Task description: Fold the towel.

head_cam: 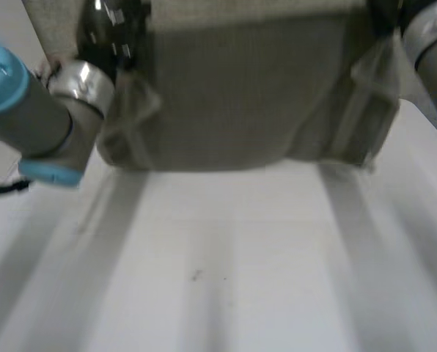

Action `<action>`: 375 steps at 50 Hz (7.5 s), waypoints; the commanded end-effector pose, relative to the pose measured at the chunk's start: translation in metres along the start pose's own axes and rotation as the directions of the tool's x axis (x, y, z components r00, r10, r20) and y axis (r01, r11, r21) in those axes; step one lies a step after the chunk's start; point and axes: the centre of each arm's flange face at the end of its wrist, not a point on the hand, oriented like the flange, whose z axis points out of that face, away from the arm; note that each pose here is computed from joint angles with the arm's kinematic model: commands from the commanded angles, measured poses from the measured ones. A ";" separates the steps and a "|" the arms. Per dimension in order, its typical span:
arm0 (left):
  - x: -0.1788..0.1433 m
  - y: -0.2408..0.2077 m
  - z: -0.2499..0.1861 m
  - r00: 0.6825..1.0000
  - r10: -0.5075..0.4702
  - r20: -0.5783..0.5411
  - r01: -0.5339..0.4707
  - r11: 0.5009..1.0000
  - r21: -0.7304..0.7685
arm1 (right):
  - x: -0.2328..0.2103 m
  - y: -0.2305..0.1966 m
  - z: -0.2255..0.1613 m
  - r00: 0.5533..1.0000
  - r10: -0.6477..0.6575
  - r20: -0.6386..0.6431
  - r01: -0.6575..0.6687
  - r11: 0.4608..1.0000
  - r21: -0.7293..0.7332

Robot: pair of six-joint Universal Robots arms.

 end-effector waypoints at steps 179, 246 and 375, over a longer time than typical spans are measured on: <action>-0.002 0.079 -0.037 0.969 0.035 -0.245 -0.155 0.859 -0.488 | -0.017 0.071 -0.040 0.944 0.121 0.306 0.008 0.921 -0.390; 0.008 0.032 -0.197 0.902 -0.159 -0.402 -0.177 0.712 -0.679 | -0.047 0.072 -0.206 0.673 0.151 0.724 0.391 0.758 -0.521; 0.027 0.086 -0.107 0.963 -0.267 -0.031 0.202 0.794 -0.573 | -0.157 0.032 -0.086 0.943 0.040 0.329 -0.015 0.997 -0.078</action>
